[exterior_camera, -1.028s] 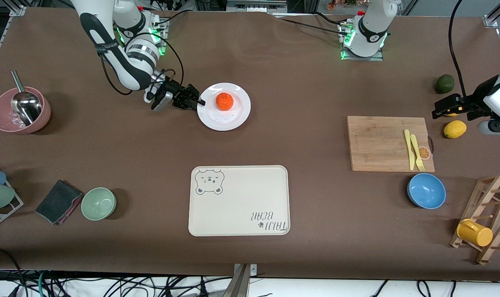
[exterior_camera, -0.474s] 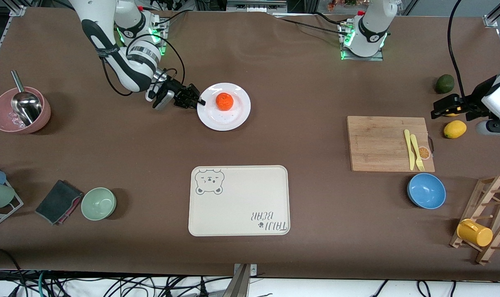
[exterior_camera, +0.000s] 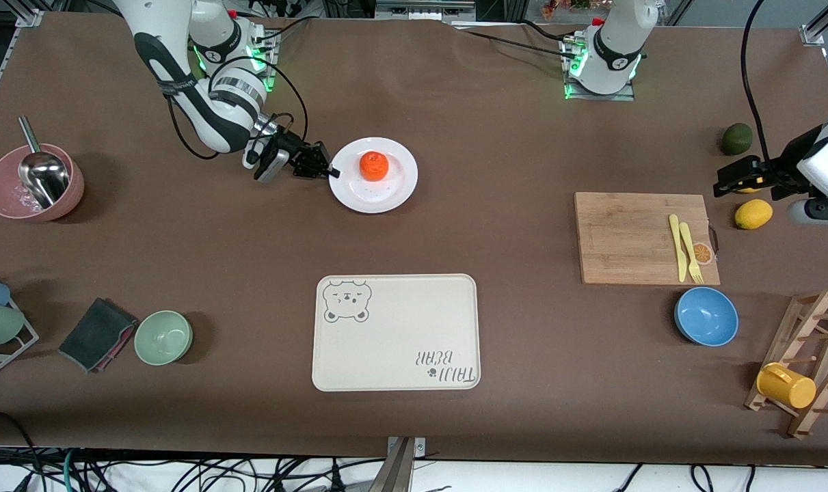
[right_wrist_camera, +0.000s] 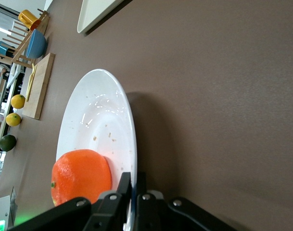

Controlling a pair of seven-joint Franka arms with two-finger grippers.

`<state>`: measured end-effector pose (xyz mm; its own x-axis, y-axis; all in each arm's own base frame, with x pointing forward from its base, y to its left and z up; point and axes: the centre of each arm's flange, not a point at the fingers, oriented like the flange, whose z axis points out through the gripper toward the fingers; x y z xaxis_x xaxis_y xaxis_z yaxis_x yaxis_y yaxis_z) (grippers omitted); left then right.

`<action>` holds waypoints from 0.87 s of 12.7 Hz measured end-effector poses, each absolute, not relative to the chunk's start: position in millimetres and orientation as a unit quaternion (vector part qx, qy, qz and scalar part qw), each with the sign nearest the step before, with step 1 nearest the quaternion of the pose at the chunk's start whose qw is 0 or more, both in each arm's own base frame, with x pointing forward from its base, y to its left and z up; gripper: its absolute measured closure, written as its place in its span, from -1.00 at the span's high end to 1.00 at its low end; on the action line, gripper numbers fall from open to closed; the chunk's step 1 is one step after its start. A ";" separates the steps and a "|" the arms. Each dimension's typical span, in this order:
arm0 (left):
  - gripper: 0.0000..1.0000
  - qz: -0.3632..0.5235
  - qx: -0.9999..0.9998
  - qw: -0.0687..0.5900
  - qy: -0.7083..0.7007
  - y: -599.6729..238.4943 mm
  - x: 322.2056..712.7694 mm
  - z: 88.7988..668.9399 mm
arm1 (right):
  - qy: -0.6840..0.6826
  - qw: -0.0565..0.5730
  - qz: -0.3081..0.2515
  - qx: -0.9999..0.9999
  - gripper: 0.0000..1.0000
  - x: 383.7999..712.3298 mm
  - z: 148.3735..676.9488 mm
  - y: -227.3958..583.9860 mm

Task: Place orange and plate with both arms
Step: 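Carry the plate with the orange onto the bear tray with the right gripper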

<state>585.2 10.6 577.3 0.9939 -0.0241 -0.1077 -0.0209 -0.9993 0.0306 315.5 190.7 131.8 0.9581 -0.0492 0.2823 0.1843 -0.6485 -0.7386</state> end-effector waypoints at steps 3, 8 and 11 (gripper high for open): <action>1.00 -0.054 0.998 0.015 -0.011 10.6 585.2 577.3 | -0.030 0.422 -0.139 -0.896 -0.84 315.8 131.1 190.5; 1.00 -0.054 0.998 0.015 -0.011 10.5 585.2 577.2 | 0.082 0.463 -0.130 -0.873 -0.91 350.3 131.5 188.1; 1.00 -0.054 0.998 0.015 -0.011 10.4 585.3 577.2 | 0.133 0.456 -0.157 -0.866 -0.91 418.7 163.7 192.9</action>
